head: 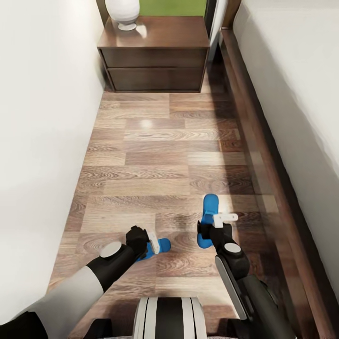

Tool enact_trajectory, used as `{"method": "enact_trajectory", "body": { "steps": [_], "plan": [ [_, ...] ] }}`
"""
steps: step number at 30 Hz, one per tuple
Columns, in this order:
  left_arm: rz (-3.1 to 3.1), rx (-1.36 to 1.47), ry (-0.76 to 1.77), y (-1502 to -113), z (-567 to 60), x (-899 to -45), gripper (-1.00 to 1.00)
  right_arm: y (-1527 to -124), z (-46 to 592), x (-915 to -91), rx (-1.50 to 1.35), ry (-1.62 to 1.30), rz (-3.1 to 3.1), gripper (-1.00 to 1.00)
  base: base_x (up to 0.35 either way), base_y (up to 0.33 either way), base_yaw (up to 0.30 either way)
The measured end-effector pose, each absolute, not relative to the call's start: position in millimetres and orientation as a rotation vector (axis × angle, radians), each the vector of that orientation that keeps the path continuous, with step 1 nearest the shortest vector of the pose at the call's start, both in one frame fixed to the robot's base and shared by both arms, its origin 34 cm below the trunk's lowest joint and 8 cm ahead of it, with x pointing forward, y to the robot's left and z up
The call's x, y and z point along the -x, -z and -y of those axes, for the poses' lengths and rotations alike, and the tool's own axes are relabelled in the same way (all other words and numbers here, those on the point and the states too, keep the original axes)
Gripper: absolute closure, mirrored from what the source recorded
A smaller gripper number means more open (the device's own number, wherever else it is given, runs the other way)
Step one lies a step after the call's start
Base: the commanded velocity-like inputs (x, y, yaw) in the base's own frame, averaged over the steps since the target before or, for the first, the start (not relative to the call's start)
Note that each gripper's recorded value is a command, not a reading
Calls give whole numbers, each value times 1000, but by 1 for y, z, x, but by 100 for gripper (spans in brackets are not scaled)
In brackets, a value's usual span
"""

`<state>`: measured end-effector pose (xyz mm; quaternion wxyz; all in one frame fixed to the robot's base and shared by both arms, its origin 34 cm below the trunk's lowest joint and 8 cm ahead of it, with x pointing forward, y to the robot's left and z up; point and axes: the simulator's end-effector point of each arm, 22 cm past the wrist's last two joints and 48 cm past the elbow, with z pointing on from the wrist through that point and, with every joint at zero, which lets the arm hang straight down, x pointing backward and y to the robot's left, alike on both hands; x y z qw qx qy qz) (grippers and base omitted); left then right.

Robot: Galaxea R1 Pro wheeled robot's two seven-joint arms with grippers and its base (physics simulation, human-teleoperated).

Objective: In the bedroom, move the book from the bed onto either nightstand, and place the two sandals side by side next to the bed.

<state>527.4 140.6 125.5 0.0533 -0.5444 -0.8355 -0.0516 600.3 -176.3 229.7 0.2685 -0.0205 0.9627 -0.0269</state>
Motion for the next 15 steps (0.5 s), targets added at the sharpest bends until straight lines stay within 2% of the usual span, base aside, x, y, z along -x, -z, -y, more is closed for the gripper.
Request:
{"method": "enact_trajectory", "body": {
  "steps": [10,15],
  "plan": [
    [2526,1671,89,-112,-114,-514,-100,-210,177,-593,46,71,-2616,100,0,0,0],
    [2489,1722,170,-104,-121,-518,-100,-199,178,-587,45,73,-2636,100,0,0,0]
  ]
}}
